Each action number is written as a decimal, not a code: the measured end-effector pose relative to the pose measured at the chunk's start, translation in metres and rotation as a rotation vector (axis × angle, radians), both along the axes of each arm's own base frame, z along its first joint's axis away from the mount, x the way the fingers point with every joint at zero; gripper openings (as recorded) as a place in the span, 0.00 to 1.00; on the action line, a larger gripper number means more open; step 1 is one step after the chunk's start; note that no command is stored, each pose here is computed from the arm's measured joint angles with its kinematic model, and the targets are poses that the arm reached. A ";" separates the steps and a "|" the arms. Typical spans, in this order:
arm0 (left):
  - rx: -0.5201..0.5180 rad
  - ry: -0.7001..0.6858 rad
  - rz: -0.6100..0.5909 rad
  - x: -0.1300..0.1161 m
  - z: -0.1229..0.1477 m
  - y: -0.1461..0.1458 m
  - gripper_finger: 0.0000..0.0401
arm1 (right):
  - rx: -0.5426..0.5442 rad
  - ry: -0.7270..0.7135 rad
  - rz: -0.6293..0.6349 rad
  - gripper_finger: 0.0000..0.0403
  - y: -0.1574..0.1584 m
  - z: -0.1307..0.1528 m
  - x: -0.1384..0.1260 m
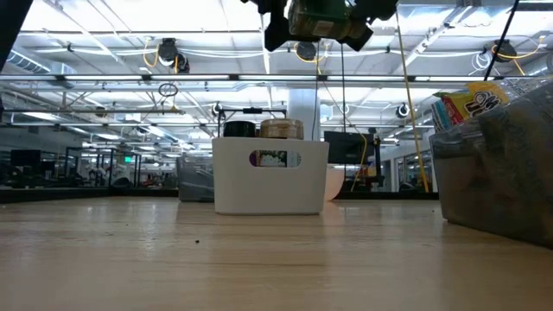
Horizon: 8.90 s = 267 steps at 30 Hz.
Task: Pick & Place Food Item
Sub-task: Put the green seasoning bottle into the white bin
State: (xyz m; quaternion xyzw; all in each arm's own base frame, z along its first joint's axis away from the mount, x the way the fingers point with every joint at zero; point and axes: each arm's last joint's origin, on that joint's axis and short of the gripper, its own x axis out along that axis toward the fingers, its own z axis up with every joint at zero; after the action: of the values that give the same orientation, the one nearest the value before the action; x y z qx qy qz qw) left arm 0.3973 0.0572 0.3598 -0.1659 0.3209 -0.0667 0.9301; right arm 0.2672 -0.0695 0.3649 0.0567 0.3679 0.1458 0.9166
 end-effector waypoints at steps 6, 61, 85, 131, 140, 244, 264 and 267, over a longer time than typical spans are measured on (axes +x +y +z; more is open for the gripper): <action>0.026 -0.007 -0.017 0.001 -0.001 0.000 0.70 | 0.002 -0.014 -0.017 0.48 -0.003 0.002 0.000; 0.077 -0.458 0.015 0.007 0.046 0.023 0.52 | 0.271 -0.456 -0.172 0.78 -0.047 0.072 -0.054; 0.052 -0.441 0.084 0.007 0.045 0.027 0.51 | 0.301 -0.440 -0.181 0.49 -0.048 0.071 -0.054; 0.074 -0.582 0.282 -0.035 0.094 0.042 0.71 | 0.304 -0.534 -0.012 0.48 -0.029 0.090 -0.071; 0.115 -0.579 0.288 -0.061 0.110 0.044 0.68 | 0.297 -0.508 -0.011 0.48 -0.021 0.086 -0.064; 0.034 -0.247 0.283 -0.154 0.113 0.048 0.60 | -0.203 0.342 -0.066 0.48 -0.007 -0.111 0.141; 0.050 -0.249 0.275 -0.154 0.113 0.048 0.60 | -0.227 0.383 -0.037 0.48 -0.013 -0.115 0.136; 0.052 -0.249 0.274 -0.154 0.113 0.048 0.60 | -0.235 0.372 -0.027 0.48 -0.011 -0.115 0.137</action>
State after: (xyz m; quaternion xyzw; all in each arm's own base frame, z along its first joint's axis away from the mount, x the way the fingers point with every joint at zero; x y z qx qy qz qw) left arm 0.2433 0.1050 0.4723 -0.1745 0.1794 0.0490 0.9669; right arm 0.4042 -0.0803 0.2498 -0.0195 0.5444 0.0764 0.8351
